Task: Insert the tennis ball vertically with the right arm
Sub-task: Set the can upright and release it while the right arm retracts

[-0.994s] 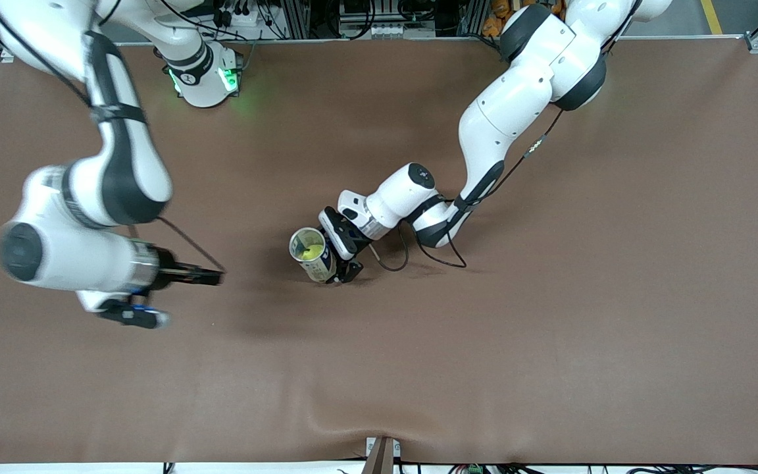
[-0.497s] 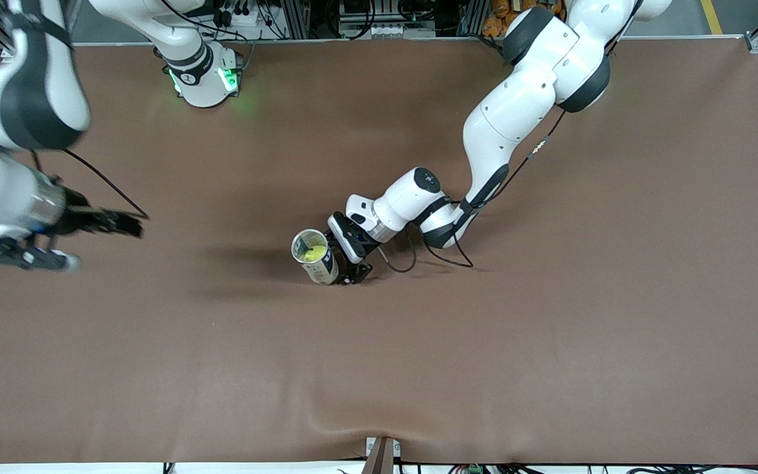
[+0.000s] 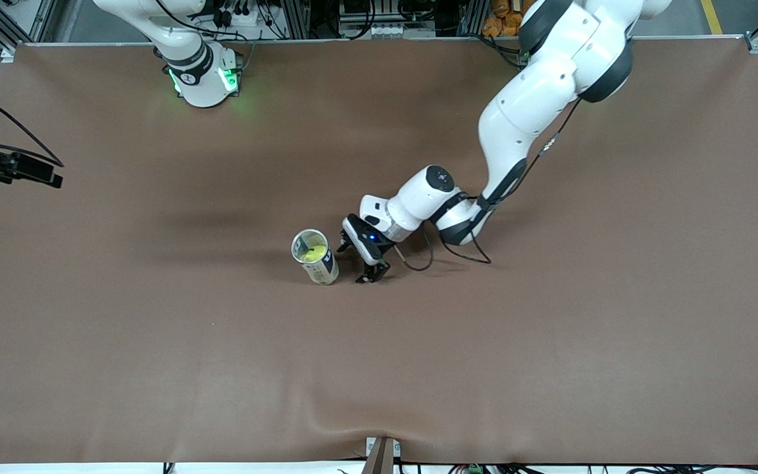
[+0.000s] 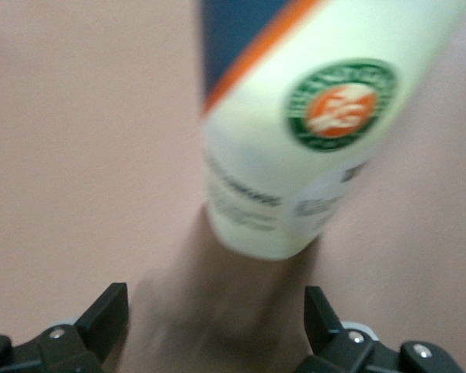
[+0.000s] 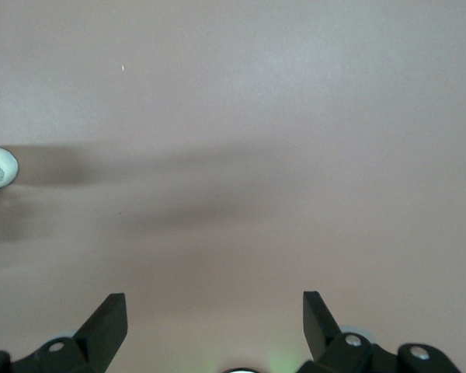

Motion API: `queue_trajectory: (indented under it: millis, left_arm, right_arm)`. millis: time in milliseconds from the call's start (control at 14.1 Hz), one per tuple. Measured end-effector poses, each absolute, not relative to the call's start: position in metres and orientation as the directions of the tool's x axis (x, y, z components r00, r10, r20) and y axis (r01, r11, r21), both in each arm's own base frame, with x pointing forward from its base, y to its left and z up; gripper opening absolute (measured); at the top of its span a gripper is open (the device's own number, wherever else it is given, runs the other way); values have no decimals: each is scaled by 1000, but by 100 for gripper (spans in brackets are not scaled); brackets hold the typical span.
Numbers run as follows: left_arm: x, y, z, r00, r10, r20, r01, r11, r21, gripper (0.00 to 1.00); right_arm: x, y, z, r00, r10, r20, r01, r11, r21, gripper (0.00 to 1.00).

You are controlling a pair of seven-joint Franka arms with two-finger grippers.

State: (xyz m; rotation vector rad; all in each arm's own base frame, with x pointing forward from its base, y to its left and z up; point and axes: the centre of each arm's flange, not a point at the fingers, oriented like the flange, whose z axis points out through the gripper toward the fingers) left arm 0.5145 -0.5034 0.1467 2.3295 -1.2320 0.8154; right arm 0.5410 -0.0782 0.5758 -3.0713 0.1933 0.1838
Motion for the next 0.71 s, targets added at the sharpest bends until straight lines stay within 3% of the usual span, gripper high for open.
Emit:
queue_trajectory:
  millis: [355,710]
  left_arm:
    - [558,-459,202,545,-678,493,-785,-619,16,100]
    - [575,-425,279,708,-647,283,-665,-746,-39,100]
  right_arm:
    - [538,-51,604,983,-119,-138,-126,-991,-44,100]
    - [536,-41,620,990,-41,-135,-47,-998,-43,100]
